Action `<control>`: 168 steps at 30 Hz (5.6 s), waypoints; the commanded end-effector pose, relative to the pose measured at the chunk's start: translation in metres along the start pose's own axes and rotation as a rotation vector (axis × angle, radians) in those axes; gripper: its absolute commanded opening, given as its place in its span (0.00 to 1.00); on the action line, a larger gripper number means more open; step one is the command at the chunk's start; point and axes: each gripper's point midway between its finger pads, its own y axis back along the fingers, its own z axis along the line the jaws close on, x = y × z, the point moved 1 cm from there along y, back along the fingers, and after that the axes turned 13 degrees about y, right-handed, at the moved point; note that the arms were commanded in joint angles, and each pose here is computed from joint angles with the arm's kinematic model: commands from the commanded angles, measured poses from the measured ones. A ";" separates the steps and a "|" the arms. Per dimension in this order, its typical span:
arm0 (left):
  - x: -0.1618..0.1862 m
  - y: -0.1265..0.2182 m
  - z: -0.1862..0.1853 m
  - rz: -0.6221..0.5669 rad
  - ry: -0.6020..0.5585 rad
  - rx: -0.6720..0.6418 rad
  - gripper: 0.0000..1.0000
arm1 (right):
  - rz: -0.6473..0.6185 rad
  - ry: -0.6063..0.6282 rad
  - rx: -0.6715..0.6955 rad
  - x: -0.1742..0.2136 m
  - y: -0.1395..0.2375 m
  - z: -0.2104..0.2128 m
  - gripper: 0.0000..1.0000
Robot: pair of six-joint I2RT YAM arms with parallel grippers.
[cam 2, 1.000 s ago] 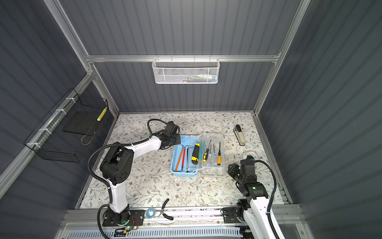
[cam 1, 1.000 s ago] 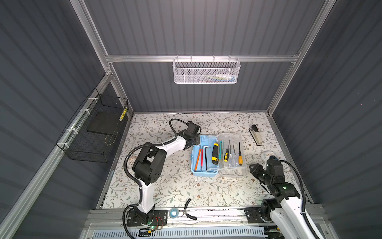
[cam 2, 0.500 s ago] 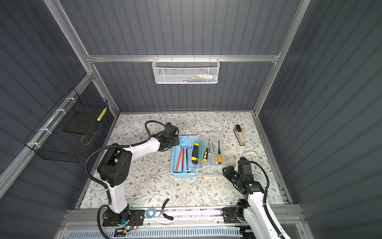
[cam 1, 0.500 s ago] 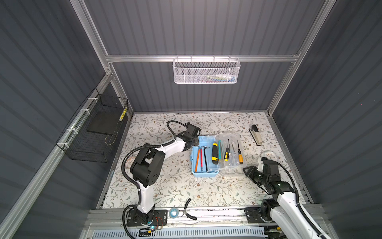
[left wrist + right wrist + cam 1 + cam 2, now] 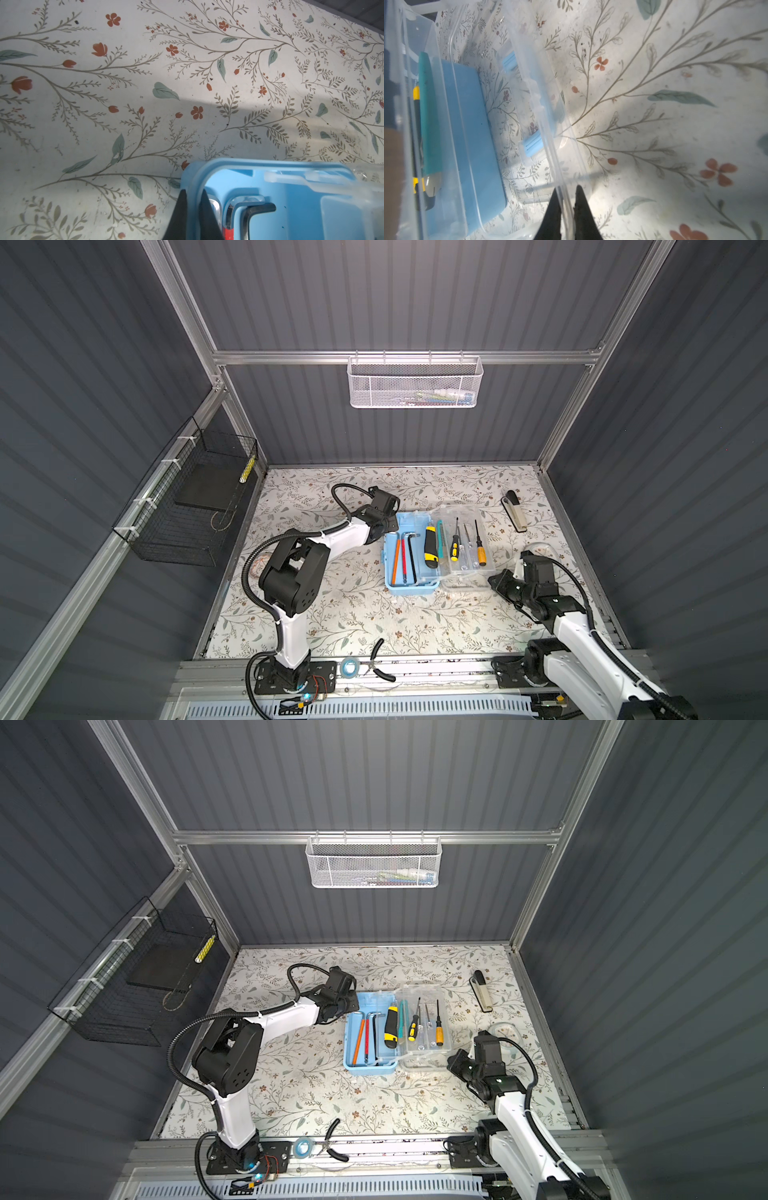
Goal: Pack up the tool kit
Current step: 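Grasp the clear lid edge with the right gripper and lift it, then swing the clear lid over the box and press it down with the right gripper, then move the left gripper to the blue latch while the right gripper holds the lid, then push the blue latch up against the lid with the left gripper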
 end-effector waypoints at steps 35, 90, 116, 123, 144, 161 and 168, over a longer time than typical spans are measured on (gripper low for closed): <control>0.020 0.013 -0.039 0.044 0.051 0.105 0.00 | -0.340 0.874 0.072 -0.019 0.070 0.264 0.00; 0.092 0.123 0.059 -0.118 -0.107 0.216 1.00 | -0.105 0.703 -0.239 -0.003 0.023 0.252 0.54; 0.136 0.080 0.044 -0.216 -0.282 0.312 0.99 | -0.137 0.654 -0.214 -0.020 0.022 0.228 0.53; 0.140 0.068 0.039 -0.204 -0.307 0.301 0.98 | -0.130 0.644 -0.213 -0.021 0.018 0.225 0.53; 0.137 0.040 0.044 -0.248 -0.335 0.197 0.96 | -0.115 0.627 -0.208 -0.020 0.013 0.218 0.52; 0.107 0.053 0.034 -0.357 -0.360 0.139 0.95 | -0.095 0.618 -0.214 -0.015 0.011 0.216 0.52; 0.098 0.065 0.038 -0.388 -0.347 0.124 0.95 | -0.093 0.617 -0.218 -0.015 0.011 0.216 0.52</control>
